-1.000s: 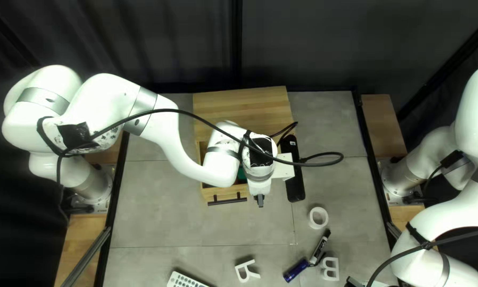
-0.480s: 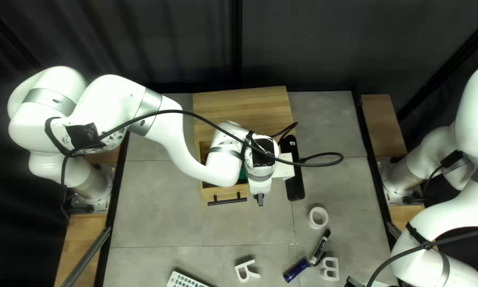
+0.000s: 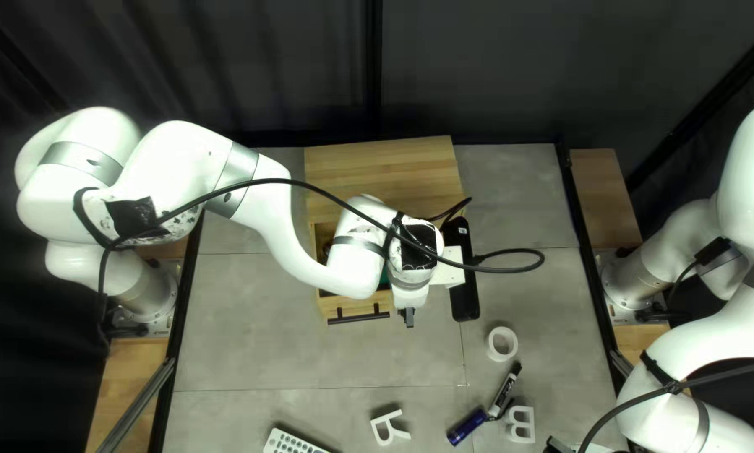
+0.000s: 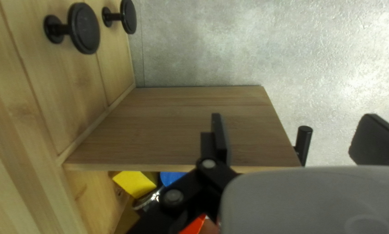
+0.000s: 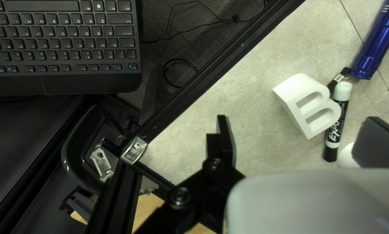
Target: Open drawers and place objects into drawer and close
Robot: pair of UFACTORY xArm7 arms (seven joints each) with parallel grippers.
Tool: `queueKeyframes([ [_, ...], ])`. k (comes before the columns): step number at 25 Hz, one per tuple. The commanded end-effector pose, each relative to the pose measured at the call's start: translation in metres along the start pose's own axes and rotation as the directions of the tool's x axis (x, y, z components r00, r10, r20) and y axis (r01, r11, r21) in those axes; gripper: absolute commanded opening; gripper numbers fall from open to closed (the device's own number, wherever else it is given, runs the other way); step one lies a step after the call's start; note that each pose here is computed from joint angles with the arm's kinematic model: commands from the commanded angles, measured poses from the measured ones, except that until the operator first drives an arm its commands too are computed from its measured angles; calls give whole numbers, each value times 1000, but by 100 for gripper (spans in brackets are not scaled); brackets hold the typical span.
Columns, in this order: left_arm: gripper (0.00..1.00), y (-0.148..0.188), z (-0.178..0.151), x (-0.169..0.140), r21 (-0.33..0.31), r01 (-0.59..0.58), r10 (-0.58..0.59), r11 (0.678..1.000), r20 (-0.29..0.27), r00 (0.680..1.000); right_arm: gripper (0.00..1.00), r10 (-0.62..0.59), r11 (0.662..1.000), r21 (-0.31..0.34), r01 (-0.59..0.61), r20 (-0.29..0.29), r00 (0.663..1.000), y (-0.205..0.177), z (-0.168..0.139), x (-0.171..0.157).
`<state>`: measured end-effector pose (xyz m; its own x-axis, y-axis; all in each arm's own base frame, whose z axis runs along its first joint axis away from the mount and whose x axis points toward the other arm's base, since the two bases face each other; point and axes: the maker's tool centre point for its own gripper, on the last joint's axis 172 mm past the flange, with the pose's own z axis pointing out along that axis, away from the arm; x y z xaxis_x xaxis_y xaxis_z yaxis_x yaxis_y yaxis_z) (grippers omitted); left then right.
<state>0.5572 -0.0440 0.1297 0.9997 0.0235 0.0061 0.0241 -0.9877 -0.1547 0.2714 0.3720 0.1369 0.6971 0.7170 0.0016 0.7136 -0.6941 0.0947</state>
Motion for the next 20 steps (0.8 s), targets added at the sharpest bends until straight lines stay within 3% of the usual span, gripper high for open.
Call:
queueKeyframes([
  [1, 100, 2, 1, -2, 4, -4, 4, 1000, 3, 1000, 100, 0, 1000, 0, 0, 0, 1000, 0, 0, 0],
  [20, 100, 3, 1, -9, 34, -25, 24, 999, 31, 999, 100, 0, 1000, 0, 0, 0, 1000, 0, 0, 0],
])
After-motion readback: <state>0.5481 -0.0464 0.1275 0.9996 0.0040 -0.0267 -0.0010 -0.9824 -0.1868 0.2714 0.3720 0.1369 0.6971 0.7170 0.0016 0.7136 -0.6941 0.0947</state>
